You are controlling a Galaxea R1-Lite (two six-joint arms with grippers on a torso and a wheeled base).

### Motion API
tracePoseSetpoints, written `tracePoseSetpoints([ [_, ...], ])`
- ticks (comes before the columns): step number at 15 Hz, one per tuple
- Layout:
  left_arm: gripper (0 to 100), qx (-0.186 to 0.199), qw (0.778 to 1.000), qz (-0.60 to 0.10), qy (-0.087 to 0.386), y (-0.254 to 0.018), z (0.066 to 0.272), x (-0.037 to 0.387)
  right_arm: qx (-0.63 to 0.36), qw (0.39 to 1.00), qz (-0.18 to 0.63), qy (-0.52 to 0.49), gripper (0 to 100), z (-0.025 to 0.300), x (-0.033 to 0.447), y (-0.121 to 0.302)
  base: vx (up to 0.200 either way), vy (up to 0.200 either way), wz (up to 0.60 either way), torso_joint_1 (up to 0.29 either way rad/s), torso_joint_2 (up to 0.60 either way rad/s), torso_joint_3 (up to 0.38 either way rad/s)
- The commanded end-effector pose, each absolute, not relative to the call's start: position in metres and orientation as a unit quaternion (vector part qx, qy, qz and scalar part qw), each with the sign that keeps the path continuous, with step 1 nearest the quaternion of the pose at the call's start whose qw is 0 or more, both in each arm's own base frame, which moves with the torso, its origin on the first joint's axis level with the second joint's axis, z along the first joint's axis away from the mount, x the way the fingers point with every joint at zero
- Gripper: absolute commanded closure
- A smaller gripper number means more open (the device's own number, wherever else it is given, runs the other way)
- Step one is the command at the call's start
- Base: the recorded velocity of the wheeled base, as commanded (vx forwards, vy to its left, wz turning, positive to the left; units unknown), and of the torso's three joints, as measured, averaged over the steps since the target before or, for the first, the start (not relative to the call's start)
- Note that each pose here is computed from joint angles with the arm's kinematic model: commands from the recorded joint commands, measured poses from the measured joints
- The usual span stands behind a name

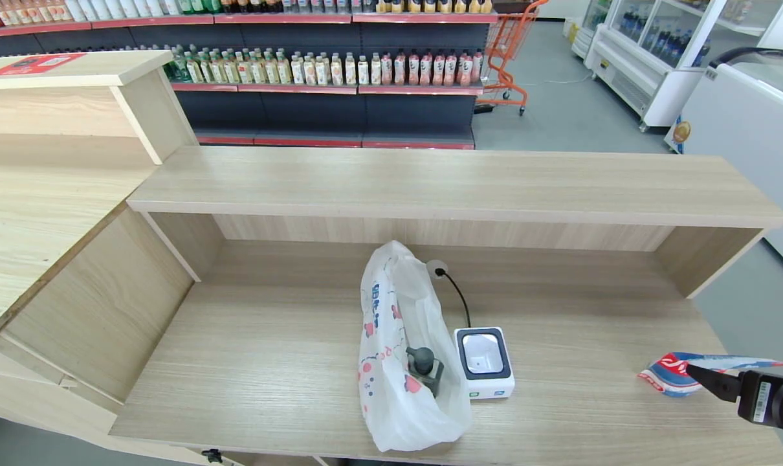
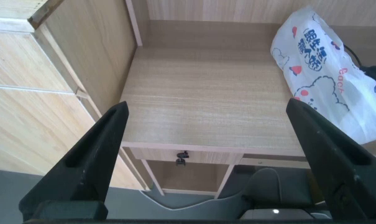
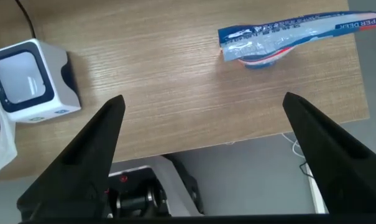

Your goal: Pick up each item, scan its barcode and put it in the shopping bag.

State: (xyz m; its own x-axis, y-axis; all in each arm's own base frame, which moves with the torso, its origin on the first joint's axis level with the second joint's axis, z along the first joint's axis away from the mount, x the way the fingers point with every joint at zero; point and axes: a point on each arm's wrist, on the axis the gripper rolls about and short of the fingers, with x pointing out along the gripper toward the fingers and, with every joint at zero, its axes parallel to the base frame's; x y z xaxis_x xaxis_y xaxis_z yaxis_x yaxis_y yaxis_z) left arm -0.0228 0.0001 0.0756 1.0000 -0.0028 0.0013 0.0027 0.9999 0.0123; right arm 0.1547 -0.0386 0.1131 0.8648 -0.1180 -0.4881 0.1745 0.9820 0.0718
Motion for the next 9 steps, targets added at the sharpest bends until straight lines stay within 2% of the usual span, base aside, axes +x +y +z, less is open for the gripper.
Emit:
tracePoseSetpoints([
  [1, 0, 0.005, 1.000, -0.002, 0.000, 0.000, 0.076, -0.023, 0.057, 0.966, -0.076, 0.241, 0, 0.115, 0.151, -0.038, 0.000, 0.000, 0.00, 0.000, 0.00, 0.000],
  [2, 0, 0.005, 1.000, -0.002, 0.000, 0.000, 0.076, -0.023, 0.057, 0.966, -0.076, 0.240, 0, 0.115, 0.151, -0.038, 0.000, 0.000, 0.00, 0.000, 0.00, 0.000],
  [9, 0, 0.007, 1.000, -0.002, -0.001, 0.000, 0.076, -0.023, 0.101, 0.960, -0.091, 0.244, 0, 0.119, 0.136, -0.034, 0.000, -0.200, 0.00, 0.001, 0.00, 0.002],
])
